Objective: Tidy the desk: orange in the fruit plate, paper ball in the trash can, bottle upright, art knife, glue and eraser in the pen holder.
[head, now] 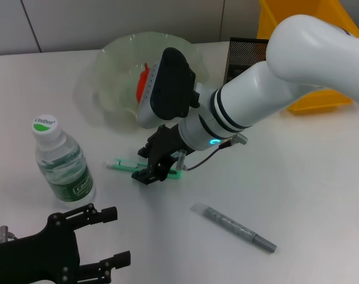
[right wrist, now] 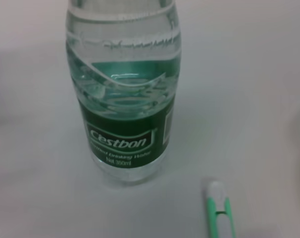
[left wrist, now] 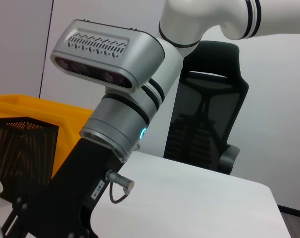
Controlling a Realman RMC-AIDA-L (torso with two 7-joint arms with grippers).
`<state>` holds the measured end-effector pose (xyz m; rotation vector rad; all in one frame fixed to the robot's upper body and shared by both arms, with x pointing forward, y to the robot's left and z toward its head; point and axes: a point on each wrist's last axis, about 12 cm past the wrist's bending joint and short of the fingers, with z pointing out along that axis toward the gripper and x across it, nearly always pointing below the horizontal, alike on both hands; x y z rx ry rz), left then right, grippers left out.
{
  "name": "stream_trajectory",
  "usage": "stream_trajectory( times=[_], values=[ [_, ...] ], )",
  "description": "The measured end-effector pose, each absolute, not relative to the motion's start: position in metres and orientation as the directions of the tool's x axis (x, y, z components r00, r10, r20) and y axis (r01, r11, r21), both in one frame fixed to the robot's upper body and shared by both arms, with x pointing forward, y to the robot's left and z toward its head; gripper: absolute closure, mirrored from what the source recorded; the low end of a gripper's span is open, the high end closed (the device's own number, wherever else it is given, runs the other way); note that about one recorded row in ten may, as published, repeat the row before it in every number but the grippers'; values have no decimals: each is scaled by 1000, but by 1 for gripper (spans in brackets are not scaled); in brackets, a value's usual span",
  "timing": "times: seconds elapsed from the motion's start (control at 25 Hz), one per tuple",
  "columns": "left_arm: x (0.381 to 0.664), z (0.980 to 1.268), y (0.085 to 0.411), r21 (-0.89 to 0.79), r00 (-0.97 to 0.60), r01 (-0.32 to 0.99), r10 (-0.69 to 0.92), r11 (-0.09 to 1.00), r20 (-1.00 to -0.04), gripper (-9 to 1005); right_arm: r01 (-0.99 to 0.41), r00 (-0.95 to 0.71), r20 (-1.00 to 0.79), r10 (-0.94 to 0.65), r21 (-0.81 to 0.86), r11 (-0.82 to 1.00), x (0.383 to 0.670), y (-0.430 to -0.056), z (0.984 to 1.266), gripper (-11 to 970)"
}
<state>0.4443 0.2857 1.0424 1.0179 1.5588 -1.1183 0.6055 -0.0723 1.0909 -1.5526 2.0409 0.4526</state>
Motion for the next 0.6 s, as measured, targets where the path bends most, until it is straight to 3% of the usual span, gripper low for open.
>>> stream_trajectory(
  times=[0.6],
  values=[
    [445, 1040, 284, -195, -227, 949, 104, 249, -968, 201, -953, -214, -589, -779, -51, 300, 607, -76, 1088, 497]
  ],
)
